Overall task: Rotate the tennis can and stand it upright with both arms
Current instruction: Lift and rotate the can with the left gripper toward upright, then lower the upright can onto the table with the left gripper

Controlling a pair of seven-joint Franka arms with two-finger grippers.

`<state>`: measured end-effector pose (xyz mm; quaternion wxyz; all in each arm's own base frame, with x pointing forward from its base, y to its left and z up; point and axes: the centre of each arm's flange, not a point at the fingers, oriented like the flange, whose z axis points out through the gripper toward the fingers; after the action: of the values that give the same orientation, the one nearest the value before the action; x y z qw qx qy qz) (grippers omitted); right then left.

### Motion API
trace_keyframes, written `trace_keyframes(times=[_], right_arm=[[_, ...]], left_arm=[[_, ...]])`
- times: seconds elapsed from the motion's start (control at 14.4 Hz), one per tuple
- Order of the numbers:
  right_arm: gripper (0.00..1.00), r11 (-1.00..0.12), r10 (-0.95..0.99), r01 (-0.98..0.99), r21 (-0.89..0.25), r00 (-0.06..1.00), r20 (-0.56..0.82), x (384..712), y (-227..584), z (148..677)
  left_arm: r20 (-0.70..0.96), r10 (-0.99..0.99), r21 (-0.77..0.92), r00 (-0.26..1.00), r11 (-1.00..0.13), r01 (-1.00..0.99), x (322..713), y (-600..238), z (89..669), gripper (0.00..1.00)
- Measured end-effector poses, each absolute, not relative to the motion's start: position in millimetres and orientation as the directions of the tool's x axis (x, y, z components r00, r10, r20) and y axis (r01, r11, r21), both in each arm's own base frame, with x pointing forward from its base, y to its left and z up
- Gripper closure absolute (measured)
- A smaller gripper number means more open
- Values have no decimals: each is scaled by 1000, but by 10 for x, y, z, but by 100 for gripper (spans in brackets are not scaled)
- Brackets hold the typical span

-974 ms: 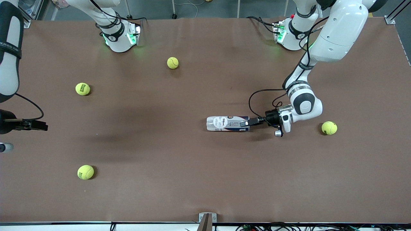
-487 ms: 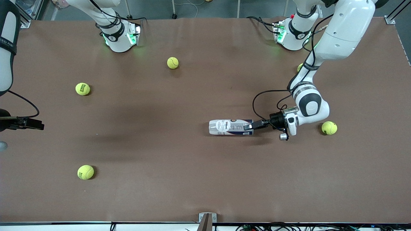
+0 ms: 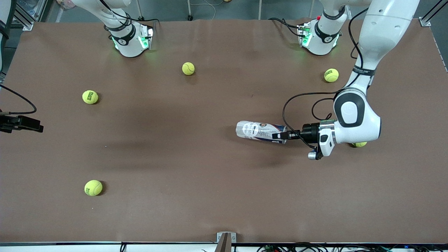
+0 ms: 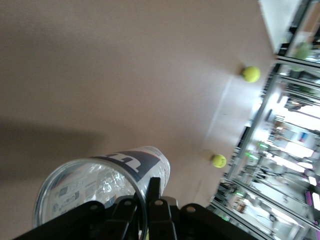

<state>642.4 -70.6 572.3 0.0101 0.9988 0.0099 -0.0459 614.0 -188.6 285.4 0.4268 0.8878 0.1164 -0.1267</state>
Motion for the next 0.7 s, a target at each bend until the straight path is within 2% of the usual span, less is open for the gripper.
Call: trace_keyframes(times=[0.35,0.7], right_arm=[[0,-1000,15,14,-13,998,-67,6166,-716,5715],[0,-999,16,14,-31,998,-61,5705,-706,5925]], left_arm=[[-307,218,450,926,-825,343,6269,-2678,3655,97],[-144,335,216,931,-908,360,5889,-3795,4066,97]])
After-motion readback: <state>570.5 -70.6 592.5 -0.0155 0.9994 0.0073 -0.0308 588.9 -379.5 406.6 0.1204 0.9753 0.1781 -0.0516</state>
